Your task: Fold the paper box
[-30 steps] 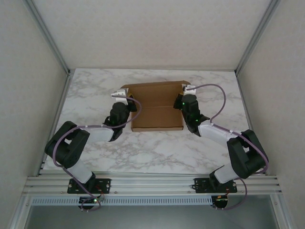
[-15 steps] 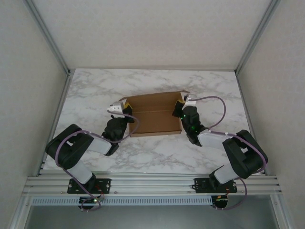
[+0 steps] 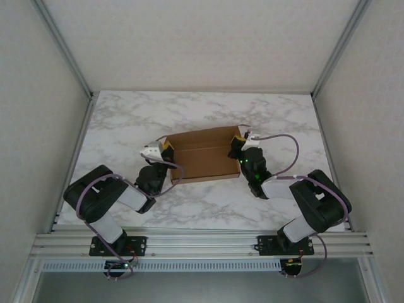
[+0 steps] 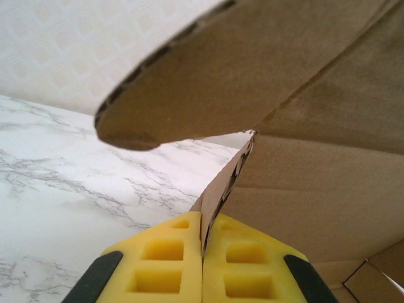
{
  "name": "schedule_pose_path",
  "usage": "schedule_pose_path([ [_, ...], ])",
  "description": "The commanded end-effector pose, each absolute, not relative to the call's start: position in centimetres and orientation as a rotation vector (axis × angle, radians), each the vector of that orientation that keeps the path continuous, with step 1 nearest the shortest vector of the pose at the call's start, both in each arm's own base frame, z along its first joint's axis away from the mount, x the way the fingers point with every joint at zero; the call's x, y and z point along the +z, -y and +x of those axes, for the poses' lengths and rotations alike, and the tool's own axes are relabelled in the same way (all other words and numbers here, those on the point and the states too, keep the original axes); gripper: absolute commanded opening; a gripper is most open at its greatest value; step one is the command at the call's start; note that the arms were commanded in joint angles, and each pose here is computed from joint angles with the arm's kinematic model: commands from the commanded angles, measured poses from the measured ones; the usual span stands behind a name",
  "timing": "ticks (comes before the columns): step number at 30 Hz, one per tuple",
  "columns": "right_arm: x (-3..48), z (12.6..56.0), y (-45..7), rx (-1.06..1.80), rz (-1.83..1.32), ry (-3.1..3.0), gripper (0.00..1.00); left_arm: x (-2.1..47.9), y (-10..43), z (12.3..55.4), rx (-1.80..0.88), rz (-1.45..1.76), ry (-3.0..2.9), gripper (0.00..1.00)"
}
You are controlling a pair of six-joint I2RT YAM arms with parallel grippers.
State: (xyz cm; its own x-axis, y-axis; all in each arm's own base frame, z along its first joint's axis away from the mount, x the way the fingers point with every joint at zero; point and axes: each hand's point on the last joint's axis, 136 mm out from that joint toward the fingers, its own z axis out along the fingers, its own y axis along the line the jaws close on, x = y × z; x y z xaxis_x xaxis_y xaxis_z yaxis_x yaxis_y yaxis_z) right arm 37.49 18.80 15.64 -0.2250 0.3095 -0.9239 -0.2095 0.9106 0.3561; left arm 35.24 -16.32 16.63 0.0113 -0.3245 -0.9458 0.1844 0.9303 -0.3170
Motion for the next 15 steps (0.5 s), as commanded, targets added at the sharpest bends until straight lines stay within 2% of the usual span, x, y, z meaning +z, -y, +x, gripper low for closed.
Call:
schedule_pose_path([
  [1,10.0,35.7,-18.5,0.434,0.050,-1.895,0.00,13.8,16.2,34.6,-0.356,-0.103,-1.581,0.00],
  [6,7.7,35.7,-18.2,0.381,0.046,-1.973,0.00,13.1,16.1,35.1,-0.317,-0.110,-1.596,0.00],
  [15,7.4,37.6,-19.3,0.354,0.048,-2.013,0.00,12.2,16.7,36.7,-0.286,-0.101,-1.623,0.00],
])
